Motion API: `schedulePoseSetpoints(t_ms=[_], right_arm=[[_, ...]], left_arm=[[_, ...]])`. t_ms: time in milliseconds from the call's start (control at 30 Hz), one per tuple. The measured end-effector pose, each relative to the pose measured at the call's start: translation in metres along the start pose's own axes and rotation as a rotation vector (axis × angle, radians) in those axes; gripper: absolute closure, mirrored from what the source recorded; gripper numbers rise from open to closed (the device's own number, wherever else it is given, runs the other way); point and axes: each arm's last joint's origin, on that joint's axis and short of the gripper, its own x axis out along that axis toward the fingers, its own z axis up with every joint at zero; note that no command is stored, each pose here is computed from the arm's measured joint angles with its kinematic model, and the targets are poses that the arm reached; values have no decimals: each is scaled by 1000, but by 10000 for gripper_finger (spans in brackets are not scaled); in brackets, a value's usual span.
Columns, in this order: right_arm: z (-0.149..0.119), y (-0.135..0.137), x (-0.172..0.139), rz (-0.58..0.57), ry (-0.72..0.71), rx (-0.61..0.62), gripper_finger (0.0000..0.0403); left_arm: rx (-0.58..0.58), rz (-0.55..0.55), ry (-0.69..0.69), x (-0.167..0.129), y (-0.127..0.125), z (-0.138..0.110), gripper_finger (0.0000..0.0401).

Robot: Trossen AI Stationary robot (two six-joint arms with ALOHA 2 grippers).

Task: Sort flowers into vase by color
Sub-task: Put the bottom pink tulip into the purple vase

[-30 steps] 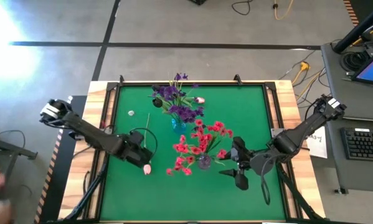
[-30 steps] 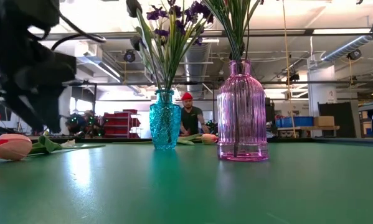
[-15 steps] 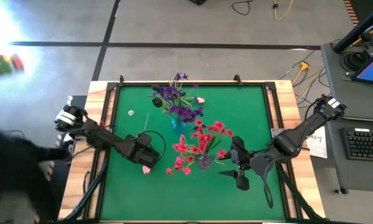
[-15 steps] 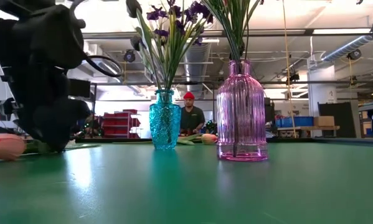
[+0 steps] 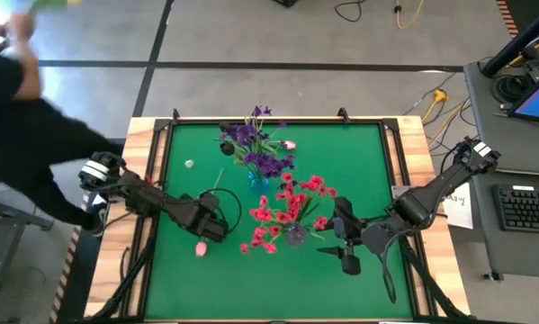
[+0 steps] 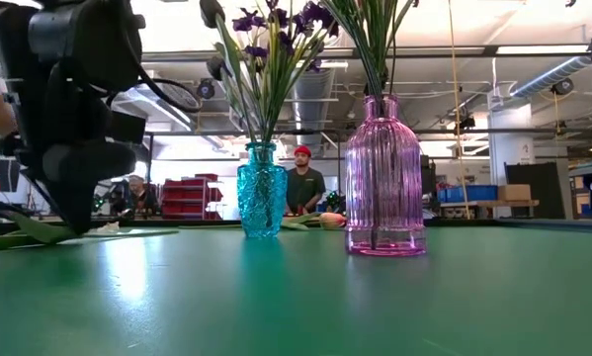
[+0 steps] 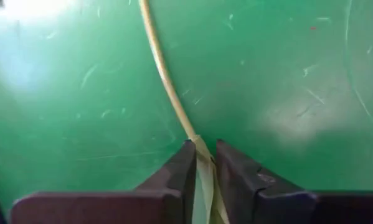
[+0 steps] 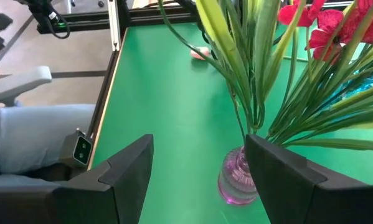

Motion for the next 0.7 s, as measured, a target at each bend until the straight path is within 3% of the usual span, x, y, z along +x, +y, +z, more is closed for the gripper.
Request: schedulePoseSetpoints(t_ms=[200,367,500,700], right_arm=[[0,0,0,-1,2,-13,158],[-1,0,0,-2,5,-21,158],[-1,0,0,-2,6,-22,158],[-1,0,0,0,7,-22,158]], left_arm=[[75,29,6,-13,-2,6,394],[71,28,2,-19,-3,8,397],[17,35,17,-17,-1,7,378],[11,54,26,-10,3,3,312]])
